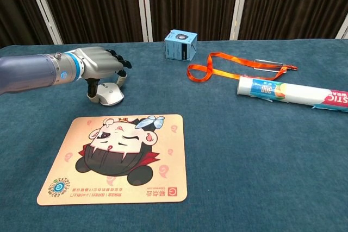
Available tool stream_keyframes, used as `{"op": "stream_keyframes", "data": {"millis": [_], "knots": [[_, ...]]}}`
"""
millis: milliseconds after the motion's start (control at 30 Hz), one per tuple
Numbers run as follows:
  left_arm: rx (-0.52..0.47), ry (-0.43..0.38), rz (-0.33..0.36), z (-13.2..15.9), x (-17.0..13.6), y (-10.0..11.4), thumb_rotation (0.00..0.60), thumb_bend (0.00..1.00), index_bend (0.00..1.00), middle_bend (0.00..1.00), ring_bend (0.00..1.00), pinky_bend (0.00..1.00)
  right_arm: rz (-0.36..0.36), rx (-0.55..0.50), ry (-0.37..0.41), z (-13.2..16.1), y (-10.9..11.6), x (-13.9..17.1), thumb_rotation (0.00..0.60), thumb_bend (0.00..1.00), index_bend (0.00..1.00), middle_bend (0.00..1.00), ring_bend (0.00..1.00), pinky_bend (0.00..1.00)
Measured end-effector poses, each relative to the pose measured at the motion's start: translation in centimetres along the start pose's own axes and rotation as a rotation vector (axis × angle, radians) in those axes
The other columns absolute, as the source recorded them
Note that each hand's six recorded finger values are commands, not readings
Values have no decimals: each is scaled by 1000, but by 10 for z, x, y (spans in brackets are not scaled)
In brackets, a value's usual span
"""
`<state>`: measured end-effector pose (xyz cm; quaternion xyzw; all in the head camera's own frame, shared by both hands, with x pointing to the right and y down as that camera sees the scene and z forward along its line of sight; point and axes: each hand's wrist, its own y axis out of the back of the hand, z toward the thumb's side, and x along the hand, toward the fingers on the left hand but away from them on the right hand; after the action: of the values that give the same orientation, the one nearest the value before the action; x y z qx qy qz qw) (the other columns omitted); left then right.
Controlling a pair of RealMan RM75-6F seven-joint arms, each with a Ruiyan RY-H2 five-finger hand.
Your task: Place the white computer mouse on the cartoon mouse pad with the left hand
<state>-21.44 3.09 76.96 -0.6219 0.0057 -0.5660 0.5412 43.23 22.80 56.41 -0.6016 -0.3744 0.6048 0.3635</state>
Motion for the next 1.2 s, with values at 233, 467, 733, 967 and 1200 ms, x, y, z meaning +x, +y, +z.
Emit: {"op": "stream_keyframes", "data": {"millis": [233,467,733,967,1200], "knots": [[-20,-17,19,5,-1,3,600,292,484,0,0,0,0,2,-1,0,0,0,600,88,0,0,0,0],[-34,-67,68,14,-9,15,600,293,484,0,0,0,-1,3,-1,0,0,0,600,88,0,0,0,0],[-6,-183,145,38,-31,33,600,292,484,0,0,0,-2,5,-2,0,0,0,600,87,0,0,0,0],[34,-331,197,69,-63,37,600,292,483,0,0,0,-4,7,-3,0,0,1,600,89,0,0,0,0],[80,-432,194,89,-85,25,600,292,484,0,0,0,-6,7,-5,0,0,1,600,89,0,0,0,0]]}}
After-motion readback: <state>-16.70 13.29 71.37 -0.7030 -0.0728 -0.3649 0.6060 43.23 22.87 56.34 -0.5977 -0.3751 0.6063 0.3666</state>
